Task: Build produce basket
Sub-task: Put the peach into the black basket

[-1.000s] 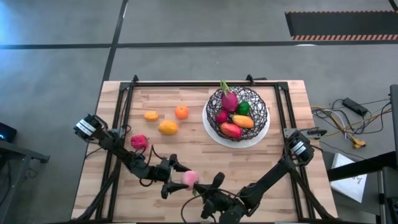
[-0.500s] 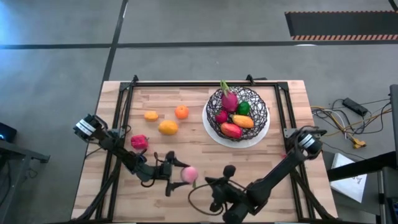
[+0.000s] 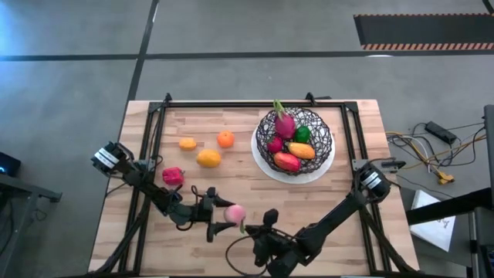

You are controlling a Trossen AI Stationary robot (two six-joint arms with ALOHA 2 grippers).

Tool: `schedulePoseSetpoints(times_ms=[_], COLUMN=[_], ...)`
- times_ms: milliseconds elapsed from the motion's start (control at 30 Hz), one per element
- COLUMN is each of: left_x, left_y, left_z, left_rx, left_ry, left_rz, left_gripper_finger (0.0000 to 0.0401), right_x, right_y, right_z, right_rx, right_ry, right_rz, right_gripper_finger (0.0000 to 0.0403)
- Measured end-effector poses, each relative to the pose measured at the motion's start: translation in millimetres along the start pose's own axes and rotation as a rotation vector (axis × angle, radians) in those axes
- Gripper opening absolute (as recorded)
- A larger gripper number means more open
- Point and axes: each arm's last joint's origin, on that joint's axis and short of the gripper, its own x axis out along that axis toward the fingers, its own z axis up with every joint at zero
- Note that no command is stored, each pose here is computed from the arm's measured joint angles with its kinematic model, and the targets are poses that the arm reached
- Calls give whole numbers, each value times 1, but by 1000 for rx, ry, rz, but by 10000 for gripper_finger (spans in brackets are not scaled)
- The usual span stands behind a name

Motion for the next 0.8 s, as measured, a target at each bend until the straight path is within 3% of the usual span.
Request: schedulePoseSetpoints(times_ms=[100,300,500,667,800], left_x=[0,1,1,1,1], left_y=[0,-1,-1,-1,-2], left_z=[0,1,1,1,1], left_rx=[-2,-6,-6,-7,-8], left_ry=[-2,-5,-5,-4,-6], left_rz=[-1,-6,-6,-10,-9], left_gripper_finger=[311,311,311,311,311], right_x=[0,6,15,23,26], right_y=[-2,1,7,11,11], right_z=[1,0,-7,-16,-16], right_rx=[-49,-81,-83,-98,-96], right_ry=[-11,-11,-5,9,8], right_rz=[-58,-44,-44,-154,-159], right_gripper_finger=[51,84,80,77,77])
